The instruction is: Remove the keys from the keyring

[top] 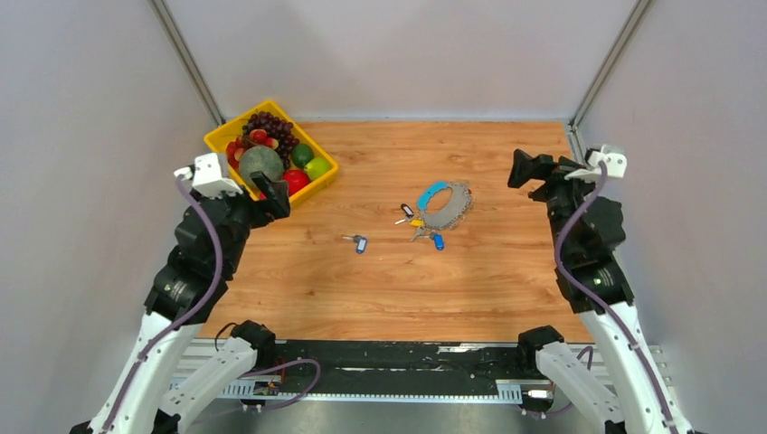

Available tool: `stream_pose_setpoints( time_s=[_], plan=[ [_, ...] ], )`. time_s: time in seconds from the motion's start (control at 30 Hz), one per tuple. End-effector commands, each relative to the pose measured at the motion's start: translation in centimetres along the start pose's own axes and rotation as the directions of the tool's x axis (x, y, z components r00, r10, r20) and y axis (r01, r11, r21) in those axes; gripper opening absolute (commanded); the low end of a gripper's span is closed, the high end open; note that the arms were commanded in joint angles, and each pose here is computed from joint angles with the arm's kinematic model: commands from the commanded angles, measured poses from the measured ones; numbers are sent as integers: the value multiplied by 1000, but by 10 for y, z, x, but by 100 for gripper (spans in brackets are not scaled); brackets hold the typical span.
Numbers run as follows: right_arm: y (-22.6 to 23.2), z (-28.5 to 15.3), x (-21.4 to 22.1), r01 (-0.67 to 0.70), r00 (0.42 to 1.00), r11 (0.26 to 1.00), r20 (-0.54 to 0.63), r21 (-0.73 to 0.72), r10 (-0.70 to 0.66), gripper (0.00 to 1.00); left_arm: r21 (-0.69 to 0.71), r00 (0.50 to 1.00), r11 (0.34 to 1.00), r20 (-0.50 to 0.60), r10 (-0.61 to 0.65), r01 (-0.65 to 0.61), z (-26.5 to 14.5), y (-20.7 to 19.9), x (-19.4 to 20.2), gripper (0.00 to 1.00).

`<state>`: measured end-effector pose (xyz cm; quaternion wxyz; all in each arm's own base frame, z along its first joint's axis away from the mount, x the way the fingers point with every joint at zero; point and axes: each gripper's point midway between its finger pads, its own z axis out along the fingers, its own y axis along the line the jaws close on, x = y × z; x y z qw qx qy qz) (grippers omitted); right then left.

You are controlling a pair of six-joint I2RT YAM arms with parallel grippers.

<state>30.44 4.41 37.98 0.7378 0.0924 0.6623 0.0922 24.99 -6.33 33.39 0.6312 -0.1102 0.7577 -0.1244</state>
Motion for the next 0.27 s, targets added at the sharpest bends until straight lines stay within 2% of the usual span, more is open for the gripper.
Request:
stream_pose_setpoints(
  time_s=[0.0,0.13,0.23],
  plan=[
    [5,-25,-33,38,996,998,81,-56,-34,100,-50,991,998,128,39,-32,-29,6,-64,100],
    [6,-40,-60,34,988,997,152,-69,-23,100,-46,981,996,179,77,-70,-42,5,-90,100],
    [8,-39,-59,36,989,996,145,-76,-25,100,-19,983,997,166,72,-69,-41,-1,-88,100]
  ],
)
